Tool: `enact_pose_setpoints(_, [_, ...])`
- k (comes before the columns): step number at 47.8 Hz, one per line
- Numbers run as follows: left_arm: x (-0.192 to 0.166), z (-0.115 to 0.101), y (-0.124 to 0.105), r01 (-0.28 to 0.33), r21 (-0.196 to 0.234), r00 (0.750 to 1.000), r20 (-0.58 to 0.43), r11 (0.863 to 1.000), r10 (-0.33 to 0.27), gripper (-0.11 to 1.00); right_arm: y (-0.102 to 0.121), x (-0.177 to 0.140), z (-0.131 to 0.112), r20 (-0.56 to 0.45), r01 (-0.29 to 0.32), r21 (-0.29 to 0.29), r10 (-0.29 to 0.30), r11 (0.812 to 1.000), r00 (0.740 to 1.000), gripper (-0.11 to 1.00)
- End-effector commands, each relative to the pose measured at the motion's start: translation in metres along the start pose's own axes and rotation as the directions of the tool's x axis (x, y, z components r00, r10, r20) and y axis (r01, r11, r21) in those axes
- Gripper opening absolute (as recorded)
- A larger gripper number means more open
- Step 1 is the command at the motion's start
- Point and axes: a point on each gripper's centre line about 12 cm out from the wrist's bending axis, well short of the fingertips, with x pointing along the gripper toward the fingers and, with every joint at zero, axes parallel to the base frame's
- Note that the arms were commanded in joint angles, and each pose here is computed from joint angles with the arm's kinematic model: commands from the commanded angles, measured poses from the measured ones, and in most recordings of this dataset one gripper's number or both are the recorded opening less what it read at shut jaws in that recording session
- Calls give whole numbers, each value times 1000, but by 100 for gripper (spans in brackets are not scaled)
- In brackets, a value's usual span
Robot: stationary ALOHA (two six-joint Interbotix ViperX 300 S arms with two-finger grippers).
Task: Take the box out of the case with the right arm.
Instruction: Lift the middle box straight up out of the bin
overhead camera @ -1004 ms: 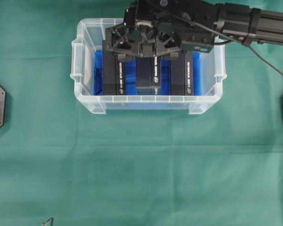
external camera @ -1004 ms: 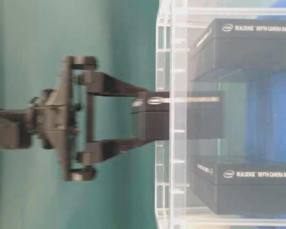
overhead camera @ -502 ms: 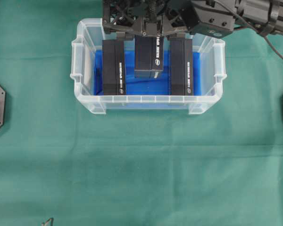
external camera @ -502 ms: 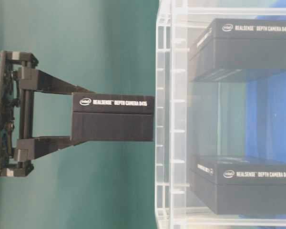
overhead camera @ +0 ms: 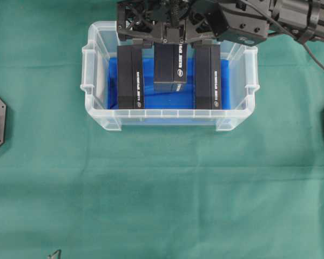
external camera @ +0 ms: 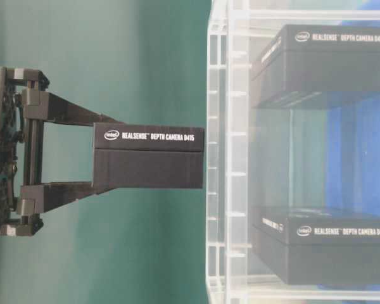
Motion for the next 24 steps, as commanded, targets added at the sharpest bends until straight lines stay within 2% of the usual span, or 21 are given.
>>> enact_pose_setpoints(1, [-5, 4, 0, 3, 0, 1000, 20, 1000, -3, 0, -10, -38, 6, 4, -93, 14, 93, 996, 996, 65])
enact_pose_setpoints(24, [-5, 3, 0, 0, 0, 1000, 11, 1000, 0, 0, -10, -38, 5, 1, -94, 14, 94, 995, 996, 65])
